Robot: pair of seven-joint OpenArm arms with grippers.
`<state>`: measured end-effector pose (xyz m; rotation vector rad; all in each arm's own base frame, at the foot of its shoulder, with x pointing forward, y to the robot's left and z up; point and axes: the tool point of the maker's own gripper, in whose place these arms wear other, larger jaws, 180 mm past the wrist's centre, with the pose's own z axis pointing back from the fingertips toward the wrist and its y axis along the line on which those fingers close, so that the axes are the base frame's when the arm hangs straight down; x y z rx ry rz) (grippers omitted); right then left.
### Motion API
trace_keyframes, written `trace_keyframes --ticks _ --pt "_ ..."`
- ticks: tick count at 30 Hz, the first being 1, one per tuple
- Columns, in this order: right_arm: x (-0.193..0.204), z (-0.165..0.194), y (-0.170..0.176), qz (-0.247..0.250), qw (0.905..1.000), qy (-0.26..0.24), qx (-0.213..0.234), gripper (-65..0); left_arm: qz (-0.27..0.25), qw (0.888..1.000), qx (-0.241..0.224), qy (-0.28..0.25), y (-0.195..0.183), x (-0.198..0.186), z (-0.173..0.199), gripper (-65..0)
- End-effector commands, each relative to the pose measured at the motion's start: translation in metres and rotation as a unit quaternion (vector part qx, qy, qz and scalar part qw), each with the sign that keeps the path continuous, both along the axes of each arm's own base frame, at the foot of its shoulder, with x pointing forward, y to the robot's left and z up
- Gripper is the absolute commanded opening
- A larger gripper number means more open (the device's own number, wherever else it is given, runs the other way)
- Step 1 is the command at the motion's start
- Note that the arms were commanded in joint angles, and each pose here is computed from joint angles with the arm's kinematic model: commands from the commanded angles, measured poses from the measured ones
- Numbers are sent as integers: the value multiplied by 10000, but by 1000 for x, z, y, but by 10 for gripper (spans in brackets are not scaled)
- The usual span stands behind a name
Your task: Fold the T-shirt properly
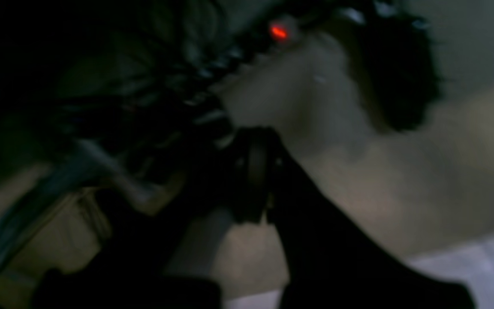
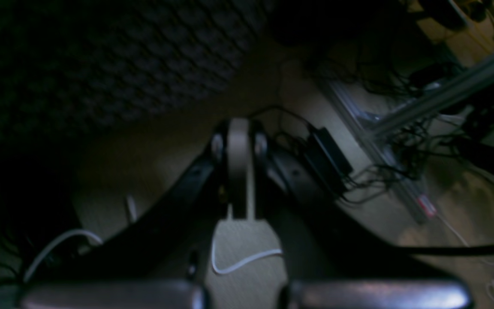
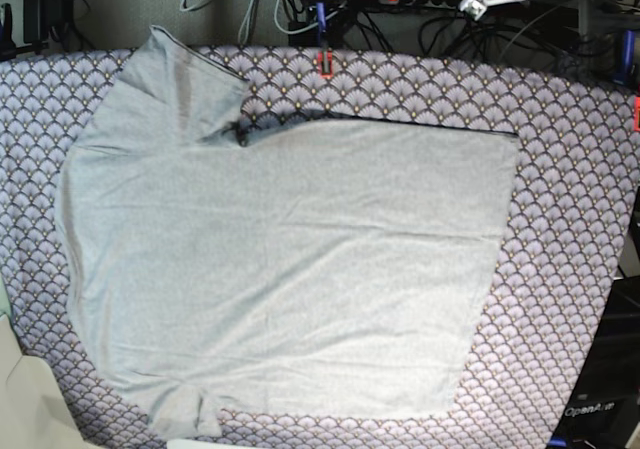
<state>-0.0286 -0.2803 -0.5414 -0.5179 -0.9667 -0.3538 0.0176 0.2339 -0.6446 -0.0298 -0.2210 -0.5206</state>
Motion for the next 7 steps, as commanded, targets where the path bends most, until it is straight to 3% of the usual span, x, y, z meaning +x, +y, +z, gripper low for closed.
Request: trace_keyframes --ticks 1,4,7 --pt "-9 3 -6 -49 10000 38 -71 -650 -19 10000 -37 44 -2 -2 0 -650" --pt "-3 -4 -4 -86 9998 55 173 -650 -33 9999 145 62 1 -3 -2 -650" --pt "22 -7 -1 -183 9982 -325 480 -650 -23 9998 185 -24 -7 4 -4 -650"
